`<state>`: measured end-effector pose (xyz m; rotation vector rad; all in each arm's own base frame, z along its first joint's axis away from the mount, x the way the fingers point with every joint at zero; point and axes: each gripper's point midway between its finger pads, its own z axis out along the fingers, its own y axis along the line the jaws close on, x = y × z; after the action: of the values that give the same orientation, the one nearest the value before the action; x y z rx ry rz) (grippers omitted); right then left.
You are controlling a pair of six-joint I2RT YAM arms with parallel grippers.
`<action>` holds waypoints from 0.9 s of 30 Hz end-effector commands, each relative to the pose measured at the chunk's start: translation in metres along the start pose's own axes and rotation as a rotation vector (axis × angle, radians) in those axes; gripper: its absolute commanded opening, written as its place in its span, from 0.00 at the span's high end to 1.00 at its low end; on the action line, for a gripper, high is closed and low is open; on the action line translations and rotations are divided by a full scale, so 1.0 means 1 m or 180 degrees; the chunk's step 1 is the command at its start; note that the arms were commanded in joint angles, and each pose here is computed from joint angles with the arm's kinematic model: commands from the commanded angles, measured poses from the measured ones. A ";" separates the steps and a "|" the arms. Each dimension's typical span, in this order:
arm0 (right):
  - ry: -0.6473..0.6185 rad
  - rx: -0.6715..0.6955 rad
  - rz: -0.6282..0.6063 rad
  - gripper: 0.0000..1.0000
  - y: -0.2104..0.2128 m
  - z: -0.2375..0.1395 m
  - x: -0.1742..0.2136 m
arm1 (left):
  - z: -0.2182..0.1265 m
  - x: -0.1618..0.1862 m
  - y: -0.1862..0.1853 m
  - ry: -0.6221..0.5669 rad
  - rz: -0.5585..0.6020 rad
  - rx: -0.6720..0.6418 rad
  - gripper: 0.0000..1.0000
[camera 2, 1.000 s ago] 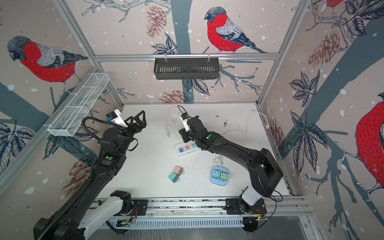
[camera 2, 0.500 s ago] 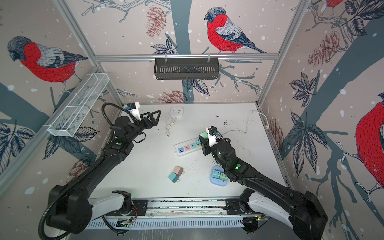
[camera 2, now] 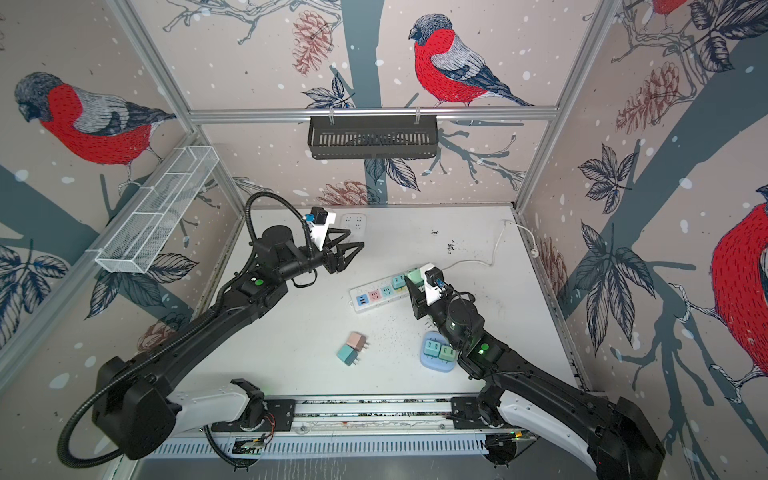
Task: Insert the plug
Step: 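Close the left gripper on the light green adapter held by the right gripper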
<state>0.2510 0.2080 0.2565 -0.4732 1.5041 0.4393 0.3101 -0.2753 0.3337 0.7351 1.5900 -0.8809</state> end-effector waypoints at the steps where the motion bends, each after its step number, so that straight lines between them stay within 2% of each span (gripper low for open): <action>1: -0.0272 -0.0157 -0.0146 0.96 0.008 -0.008 -0.016 | 0.000 0.004 -0.024 0.0030 0.0347 0.0232 0.31; 6: -0.0532 -0.0198 -0.0309 0.96 0.010 -0.022 -0.018 | 0.015 0.019 -0.051 0.0199 0.0466 0.0540 0.35; 9: -0.0631 -0.0388 -0.0486 0.96 0.020 -0.028 -0.022 | 0.020 0.010 -0.069 0.0176 0.0598 0.0678 0.36; 12: -0.0688 -0.0496 -0.0551 0.95 0.026 -0.030 -0.026 | 0.020 0.012 -0.077 0.0214 0.0633 0.0736 0.39; 21: -0.1024 -0.0639 -0.0846 0.93 0.038 -0.033 -0.049 | 0.019 0.017 -0.088 0.0273 0.0663 0.0877 0.38; 27: -0.0990 -0.0565 -0.1070 0.93 0.039 -0.017 -0.054 | 0.026 0.025 -0.095 0.0442 0.0684 0.0958 0.40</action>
<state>0.2138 0.2299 0.2889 -0.7519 1.1437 0.4003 0.2452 -0.3440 0.3247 1.1295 1.4865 -0.9321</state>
